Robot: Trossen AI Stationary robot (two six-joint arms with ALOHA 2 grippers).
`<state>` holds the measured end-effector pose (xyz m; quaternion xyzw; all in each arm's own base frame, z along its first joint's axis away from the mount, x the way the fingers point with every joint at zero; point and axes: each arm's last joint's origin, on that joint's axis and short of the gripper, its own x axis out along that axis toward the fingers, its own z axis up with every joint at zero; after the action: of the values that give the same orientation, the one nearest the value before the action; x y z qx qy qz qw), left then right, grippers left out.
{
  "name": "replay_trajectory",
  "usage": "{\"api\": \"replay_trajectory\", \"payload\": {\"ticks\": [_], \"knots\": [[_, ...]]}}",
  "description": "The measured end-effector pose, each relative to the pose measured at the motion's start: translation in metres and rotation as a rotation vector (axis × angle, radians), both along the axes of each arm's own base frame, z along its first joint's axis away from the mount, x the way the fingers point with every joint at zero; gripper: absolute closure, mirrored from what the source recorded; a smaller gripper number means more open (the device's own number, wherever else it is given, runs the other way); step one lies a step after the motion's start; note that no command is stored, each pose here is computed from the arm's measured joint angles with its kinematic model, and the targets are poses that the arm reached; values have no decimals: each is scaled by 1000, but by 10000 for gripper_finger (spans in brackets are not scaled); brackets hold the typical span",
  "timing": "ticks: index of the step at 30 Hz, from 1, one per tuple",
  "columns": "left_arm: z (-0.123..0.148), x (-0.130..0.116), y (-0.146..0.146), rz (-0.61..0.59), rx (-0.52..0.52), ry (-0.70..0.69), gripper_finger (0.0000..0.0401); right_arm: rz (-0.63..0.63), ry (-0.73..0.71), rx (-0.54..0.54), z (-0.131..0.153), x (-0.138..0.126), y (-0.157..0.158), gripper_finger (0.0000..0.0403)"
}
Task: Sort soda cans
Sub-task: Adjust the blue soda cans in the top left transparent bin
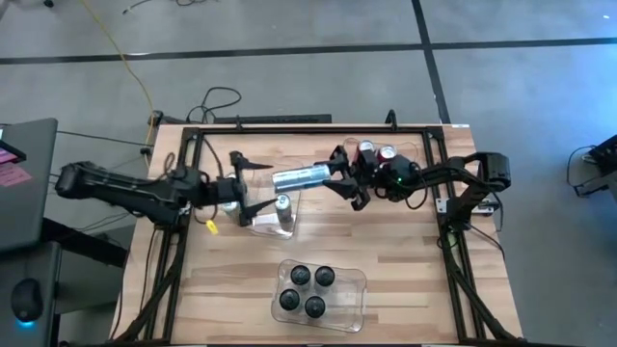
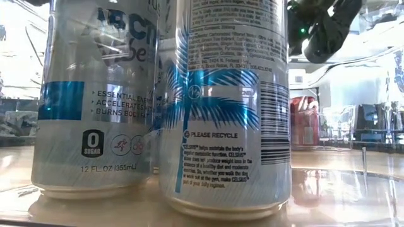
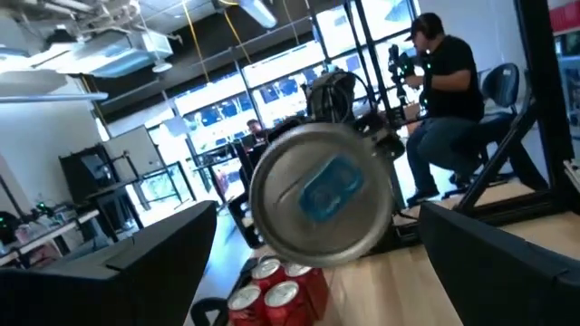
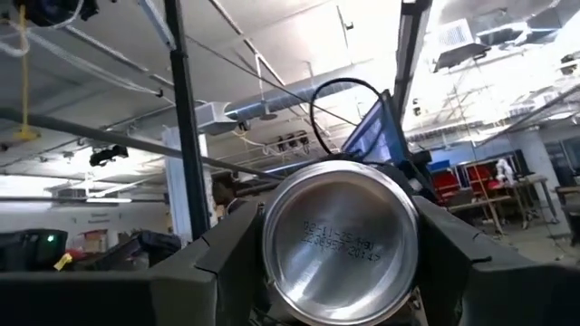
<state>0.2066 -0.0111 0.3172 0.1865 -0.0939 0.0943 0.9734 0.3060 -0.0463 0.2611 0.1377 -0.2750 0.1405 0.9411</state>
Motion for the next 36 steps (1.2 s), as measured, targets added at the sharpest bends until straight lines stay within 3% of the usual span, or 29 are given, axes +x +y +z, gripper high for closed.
{"api": "replay_trajectory", "payload": {"ticks": [6, 16, 21, 27, 32, 36], "knots": [[-9, 19, -1, 1, -26, -27, 21, 1, -11, -36, 1, 1, 7, 177], [-6, 20, -2, -31, -65, -82, 31, -9, -5, -42, 0, 1, 5, 177], [-6, 20, -2, -32, -73, -83, 72, -6, -4, -49, 0, 1, 4, 177], [-6, 20, -2, -28, -60, -83, 168, -3, 1, -54, 0, 1, 1, 177], [-3, 18, -1, -8, -67, -75, 170, 0, 25, -53, -2, 2, -1, 177], [4, 13, -1, 1, -79, -44, 170, -6, 55, -51, -4, 3, -3, 138]]}}
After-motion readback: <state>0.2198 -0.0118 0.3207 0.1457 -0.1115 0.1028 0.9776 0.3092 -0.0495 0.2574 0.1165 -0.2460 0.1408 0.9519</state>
